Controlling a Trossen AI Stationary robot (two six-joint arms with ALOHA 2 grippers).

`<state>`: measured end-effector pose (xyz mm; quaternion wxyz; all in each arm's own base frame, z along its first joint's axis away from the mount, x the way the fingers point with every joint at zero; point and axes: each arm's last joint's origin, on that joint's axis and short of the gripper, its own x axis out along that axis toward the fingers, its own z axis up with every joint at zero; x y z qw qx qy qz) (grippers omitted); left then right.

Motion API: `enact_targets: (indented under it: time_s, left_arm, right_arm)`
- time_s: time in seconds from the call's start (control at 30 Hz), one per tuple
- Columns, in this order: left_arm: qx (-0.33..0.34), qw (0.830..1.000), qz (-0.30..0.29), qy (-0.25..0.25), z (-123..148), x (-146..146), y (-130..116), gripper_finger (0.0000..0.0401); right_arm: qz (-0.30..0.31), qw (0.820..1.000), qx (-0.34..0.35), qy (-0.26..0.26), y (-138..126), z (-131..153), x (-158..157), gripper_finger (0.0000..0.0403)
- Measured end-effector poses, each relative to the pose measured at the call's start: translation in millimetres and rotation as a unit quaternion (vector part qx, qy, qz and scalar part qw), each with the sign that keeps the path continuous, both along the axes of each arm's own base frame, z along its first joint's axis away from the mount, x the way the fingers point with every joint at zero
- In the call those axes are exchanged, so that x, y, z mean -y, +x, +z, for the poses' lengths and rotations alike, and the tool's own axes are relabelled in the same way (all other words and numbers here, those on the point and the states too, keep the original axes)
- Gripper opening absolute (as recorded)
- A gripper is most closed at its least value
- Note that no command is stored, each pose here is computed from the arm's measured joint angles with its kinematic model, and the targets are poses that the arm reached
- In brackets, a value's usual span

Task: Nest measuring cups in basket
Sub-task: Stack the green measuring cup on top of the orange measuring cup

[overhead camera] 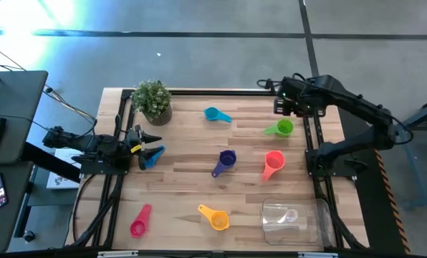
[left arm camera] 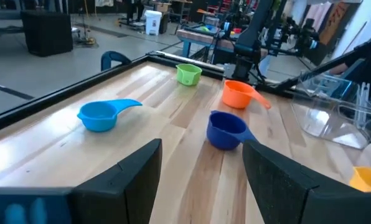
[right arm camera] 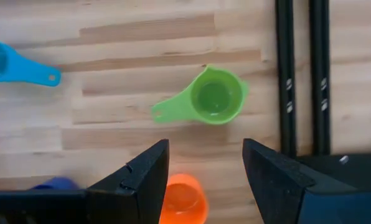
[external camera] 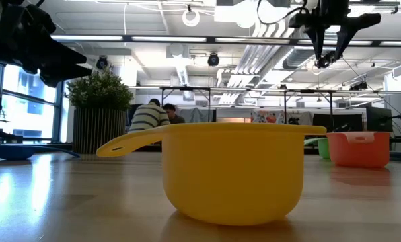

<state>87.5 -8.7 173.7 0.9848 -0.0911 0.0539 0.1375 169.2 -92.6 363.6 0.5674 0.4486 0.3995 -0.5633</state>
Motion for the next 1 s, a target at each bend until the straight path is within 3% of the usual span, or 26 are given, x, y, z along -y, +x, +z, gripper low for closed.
enact_targets:
  time_s: [0.27, 0.57, 0.77, 1.0]
  left_arm:
    - [0.020, 0.997, 0.010, -0.074, 0, 0, 0, 0.0216]
    - [0.040, 0.988, 0.020, -0.145, 0, 0, 0, 0.0216]
    - [0.049, 0.982, 0.024, -0.180, 0, 0, 0, 0.0216]
    - [0.050, 0.982, 0.025, -0.182, 0, 0, 0, 0.0216]
  right_arm:
    - [0.107, 0.991, -0.074, 0.044, 7, -19, 35, 0.0197]
    - [0.251, 0.951, -0.138, 0.117, 20, -54, 79, 0.0197]
    - [0.309, 0.935, -0.138, 0.104, 30, -70, 101, 0.0197]
    - [0.353, 0.919, -0.140, 0.108, 30, -81, 111, 0.0197]
